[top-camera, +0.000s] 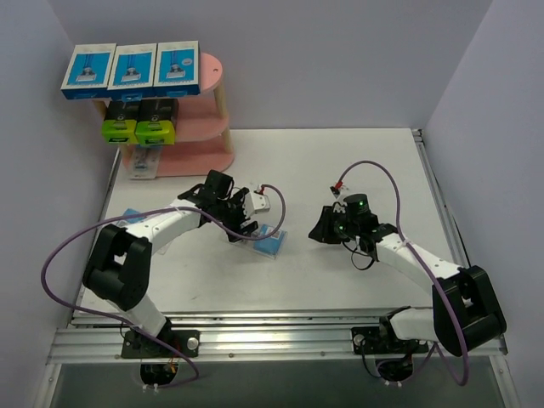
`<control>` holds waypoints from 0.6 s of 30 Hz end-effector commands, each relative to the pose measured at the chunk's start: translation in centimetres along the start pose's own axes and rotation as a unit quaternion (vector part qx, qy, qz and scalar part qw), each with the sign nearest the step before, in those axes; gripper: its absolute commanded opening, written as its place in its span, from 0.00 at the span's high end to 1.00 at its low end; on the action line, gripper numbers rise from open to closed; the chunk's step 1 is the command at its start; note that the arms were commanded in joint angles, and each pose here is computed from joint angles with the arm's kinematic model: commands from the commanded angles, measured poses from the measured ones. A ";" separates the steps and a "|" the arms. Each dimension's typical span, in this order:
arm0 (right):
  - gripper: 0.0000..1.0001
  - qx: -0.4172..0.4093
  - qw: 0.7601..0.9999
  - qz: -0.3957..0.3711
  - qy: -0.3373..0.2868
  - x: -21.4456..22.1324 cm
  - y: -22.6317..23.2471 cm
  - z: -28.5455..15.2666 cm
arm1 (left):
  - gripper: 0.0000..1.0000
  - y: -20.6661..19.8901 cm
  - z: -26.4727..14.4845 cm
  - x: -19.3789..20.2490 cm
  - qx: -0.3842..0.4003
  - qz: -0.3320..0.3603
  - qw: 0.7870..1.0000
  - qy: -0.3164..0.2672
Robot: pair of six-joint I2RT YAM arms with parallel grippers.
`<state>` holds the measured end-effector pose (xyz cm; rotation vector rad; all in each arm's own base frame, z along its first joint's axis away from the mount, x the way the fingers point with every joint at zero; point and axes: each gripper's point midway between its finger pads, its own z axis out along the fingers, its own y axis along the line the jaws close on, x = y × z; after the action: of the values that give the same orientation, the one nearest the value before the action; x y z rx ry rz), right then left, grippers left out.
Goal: Place and organize the shaving razors onto the shelf
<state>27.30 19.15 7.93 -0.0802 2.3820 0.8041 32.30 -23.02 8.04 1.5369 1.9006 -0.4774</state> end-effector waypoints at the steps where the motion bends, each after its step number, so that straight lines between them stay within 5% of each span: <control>1: 0.87 -0.014 1.000 -0.011 -0.014 -0.5 0.4 -0.2 | 0.16 0.8 0.7 -1.8 -0.005 0.053 0.998 -0.021; 18: 0.88 -0.011 1.000 -0.009 -0.003 -0.1 0.0 0.2 | 0.26 2.0 5.7 0.8 -0.018 0.090 0.994 0.050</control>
<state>27.23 19.18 7.81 -0.0860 2.3817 0.8108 33.83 -24.56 2.96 1.7089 1.8804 -0.3421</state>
